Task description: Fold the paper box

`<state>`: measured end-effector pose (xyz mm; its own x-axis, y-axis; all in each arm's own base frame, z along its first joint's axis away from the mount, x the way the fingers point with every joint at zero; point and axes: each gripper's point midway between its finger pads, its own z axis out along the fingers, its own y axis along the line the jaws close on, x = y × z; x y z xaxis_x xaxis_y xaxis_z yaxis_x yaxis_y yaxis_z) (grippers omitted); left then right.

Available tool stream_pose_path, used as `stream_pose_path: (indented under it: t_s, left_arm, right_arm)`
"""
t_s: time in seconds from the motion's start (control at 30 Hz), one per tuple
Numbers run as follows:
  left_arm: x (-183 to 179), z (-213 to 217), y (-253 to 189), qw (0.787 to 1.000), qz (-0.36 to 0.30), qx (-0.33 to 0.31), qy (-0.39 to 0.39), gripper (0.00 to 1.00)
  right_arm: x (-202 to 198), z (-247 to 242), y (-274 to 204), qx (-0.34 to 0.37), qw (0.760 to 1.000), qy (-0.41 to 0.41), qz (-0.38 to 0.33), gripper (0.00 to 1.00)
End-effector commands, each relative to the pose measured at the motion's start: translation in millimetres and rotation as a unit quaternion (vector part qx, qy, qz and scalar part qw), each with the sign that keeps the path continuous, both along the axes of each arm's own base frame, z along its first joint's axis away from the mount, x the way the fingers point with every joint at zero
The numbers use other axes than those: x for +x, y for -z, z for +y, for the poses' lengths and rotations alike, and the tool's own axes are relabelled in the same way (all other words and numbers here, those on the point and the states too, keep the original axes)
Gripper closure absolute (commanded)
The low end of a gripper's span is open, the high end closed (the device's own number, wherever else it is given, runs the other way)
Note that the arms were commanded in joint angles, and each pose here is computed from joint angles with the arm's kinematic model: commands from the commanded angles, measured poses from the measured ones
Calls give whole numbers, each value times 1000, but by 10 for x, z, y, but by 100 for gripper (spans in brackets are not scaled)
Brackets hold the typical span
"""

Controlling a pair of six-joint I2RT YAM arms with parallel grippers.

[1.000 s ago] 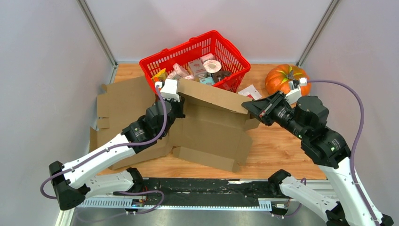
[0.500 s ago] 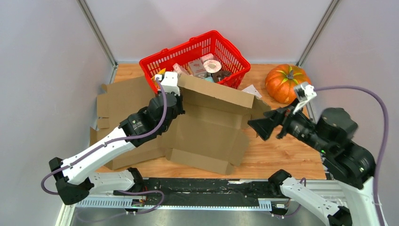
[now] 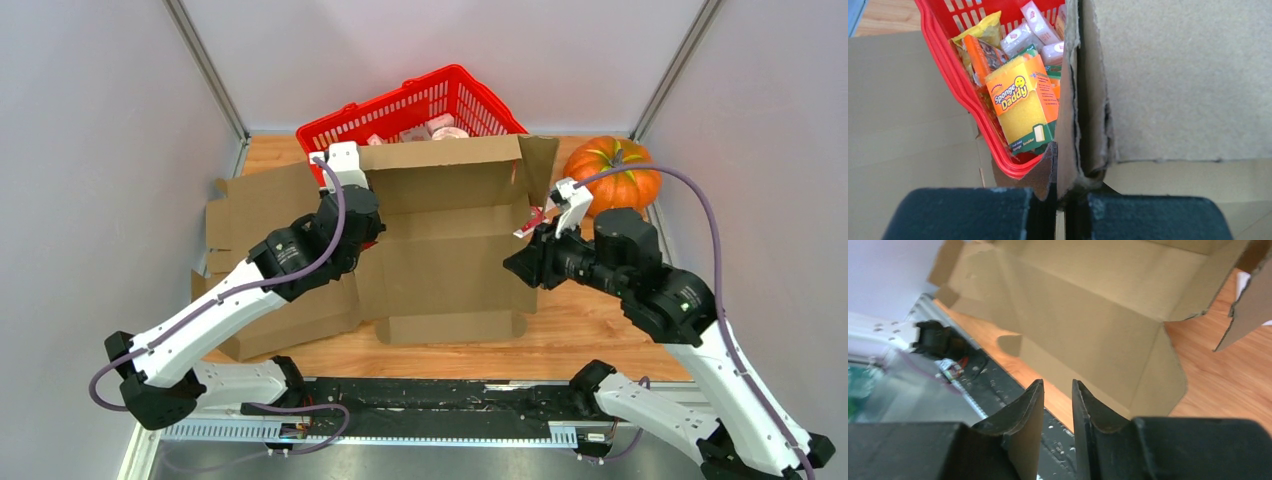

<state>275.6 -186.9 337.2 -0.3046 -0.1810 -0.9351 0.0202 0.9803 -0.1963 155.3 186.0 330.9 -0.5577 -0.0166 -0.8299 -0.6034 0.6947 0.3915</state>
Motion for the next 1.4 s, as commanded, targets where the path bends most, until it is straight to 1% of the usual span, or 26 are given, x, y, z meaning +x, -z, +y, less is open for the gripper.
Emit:
stream_pose_path:
  t_s: [0.0, 0.03, 0.13, 0.17, 0.2, 0.23, 0.3, 0.47, 0.6, 0.63, 0.77, 0.8, 0.87, 0.9, 0.93, 0.97, 1.0, 1.03, 1.07, 1.1, 1.17, 1.2, 1.27, 1.3, 1.33, 1.37]
  left_arm:
    - [4, -37, -88, 999, -6, -39, -6, 100]
    - [0, -34, -77, 999, -6, -39, -5, 100]
    - [-16, -11, -82, 999, -7, -42, -6, 100]
    - [-26, 4, -102, 999, -10, -44, -6, 100]
    - [-22, 0, -114, 999, -13, -47, -5, 100]
    - [-26, 5, -97, 999, -12, -45, -5, 100]
    - [-32, 25, -121, 999, -15, -43, -5, 100]
    - [-44, 42, -118, 999, -17, -47, -5, 100]
    - [-41, -6, -94, 998, -15, -53, 1, 100]
    - [-42, -9, -88, 998, -14, -53, 2, 100]
    - [-47, -19, -79, 998, -14, -59, 4, 100]
    - [-44, -31, -52, 998, -14, -60, 5, 100]
    - [-55, -37, -54, 998, -16, -64, 10, 100]
    - [-53, -42, -44, 998, -17, -66, 11, 100]
    - [-54, -40, -39, 998, -17, -65, 11, 100]
    - [-58, -30, -45, 998, -19, -64, 11, 100]
    - [-62, -26, -24, 998, -18, -61, 12, 100]
    - [-65, -31, -26, 998, -20, -61, 15, 100]
    - [-61, -35, -48, 998, -25, -59, 20, 100]
    - [-67, -28, -31, 998, -25, -55, 21, 100]
    - [-67, -20, -36, 998, -27, -49, 23, 100]
    - [-70, -7, -32, 998, -27, -47, 23, 100]
    - [-82, -2, -35, 998, -26, -49, 25, 100]
    - [-84, -4, -31, 998, -25, -49, 28, 100]
    - [-91, -10, -41, 998, -26, -52, 31, 100]
    - [-103, -16, -43, 998, -26, -50, 37, 100]
  right_arm:
    - [562, -195, -158, -10, 987, 133, -90, 74]
    - [721, -379, -130, -34, 975, 195, -103, 77]
    - [937, -580, -51, -64, 953, 269, -121, 84]
    - [973, -607, -45, -65, 950, 280, -125, 86]
    - [1004, -624, -27, -70, 946, 288, -128, 93]
    - [1014, -664, -21, -75, 943, 298, -128, 96]
    - [997, -692, 9, -84, 942, 299, -125, 99]
    - [985, -596, 89, -78, 950, 274, -126, 99]
    - [1008, -252, -15, -11, 966, 222, -133, 98]
    - [964, -122, -37, 9, 973, 193, -125, 97]
    - [836, 252, -183, 95, 981, 127, -111, 89]
    - [838, 331, -160, 112, 981, 116, -106, 80]
    - [791, 433, -15, 103, 987, 90, -80, 74]
    - [763, 400, 83, 78, 991, 87, -70, 69]
    - [752, 349, 119, 61, 992, 90, -70, 66]
    - [695, 276, 111, 47, 992, 88, -74, 59]
    - [635, 120, 159, 6, 992, 94, -78, 52]
    - [573, 37, 146, -10, 992, 93, -83, 47]
    - [455, -83, 44, -15, 991, 89, -94, 46]
    - [299, -229, 152, -50, 993, 82, -74, 41]
    - [49, -468, -183, -31, 990, 84, -109, 33]
    - [-65, -569, -206, -31, 990, 86, -107, 32]
    - [-255, -765, -444, 16, 985, 108, -132, 32]
    - [-278, -849, -451, 20, 983, 125, -134, 32]
    - [-218, -1012, -448, 16, 975, 174, -135, 33]
    - [-203, -1110, -453, 16, 970, 201, -133, 33]
